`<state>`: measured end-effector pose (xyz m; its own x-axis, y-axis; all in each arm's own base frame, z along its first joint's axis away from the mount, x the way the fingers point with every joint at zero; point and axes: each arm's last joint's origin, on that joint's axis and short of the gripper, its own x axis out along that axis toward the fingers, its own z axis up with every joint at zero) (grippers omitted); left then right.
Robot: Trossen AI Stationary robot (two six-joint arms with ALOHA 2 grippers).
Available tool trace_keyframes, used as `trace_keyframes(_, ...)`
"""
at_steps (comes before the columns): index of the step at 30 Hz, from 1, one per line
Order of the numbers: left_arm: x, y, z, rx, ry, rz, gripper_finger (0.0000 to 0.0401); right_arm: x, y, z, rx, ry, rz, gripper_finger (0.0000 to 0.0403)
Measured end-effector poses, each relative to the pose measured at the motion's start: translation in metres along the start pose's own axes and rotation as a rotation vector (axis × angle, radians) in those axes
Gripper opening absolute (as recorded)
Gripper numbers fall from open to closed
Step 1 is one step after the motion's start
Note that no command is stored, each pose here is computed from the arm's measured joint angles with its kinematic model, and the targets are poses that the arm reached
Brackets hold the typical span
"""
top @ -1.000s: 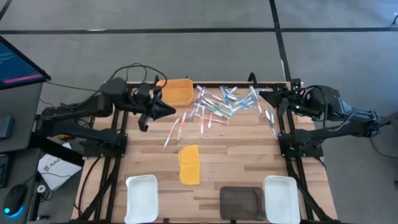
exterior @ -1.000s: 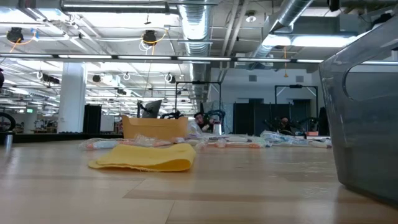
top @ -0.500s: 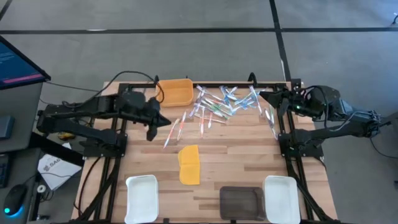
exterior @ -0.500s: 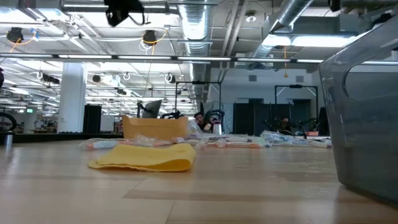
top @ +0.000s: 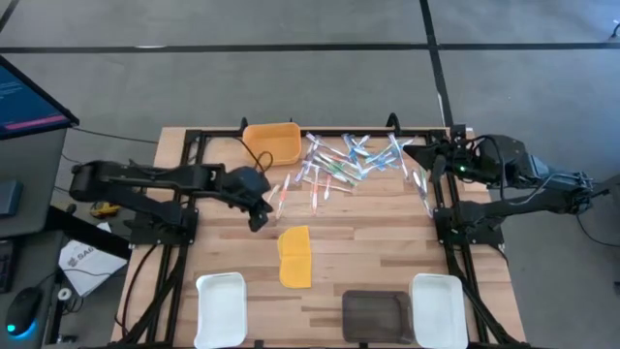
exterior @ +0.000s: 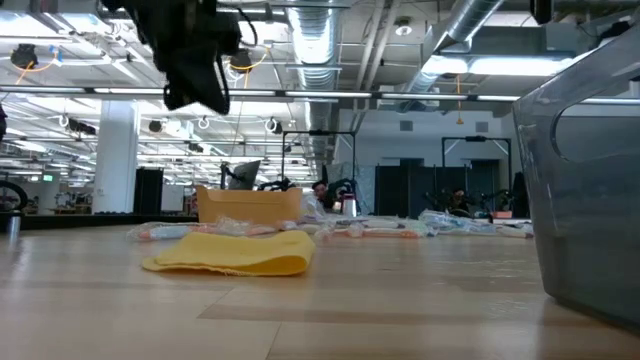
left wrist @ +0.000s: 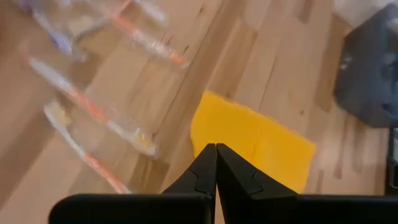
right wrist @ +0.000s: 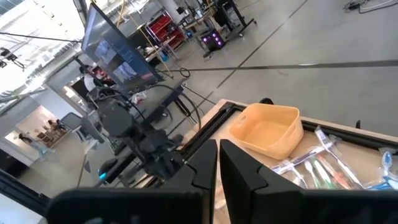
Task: Pick & Place Toothbrushes
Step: Put the orange toothbrush into the left white bin
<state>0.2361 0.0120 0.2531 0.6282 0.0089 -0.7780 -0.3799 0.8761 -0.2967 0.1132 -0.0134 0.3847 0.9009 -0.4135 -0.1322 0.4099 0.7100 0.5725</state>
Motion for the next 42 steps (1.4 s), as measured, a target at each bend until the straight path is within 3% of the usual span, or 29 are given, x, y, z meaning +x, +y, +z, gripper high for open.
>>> trace_keyframes(10,0.038,0.008,-0.002,-0.131,0.105,0.076,0.0002,0.01,0.001,-0.004,-0.015,0.019,-0.037,0.0017)
trace_keyframes(17,0.058,0.023,-0.027,-0.313,0.353,0.328,0.0001,0.014,0.0,-0.004,-0.016,0.016,-0.056,0.0017)
trace_keyframes(20,0.062,0.026,-0.033,-0.319,0.411,0.389,0.0001,0.014,0.0,-0.004,-0.017,0.017,-0.059,0.0017)
trace_keyframes(42,0.047,0.027,-0.01,-0.33,0.201,0.272,0.0002,0.014,-0.001,-0.004,-0.014,0.02,-0.06,0.0017)
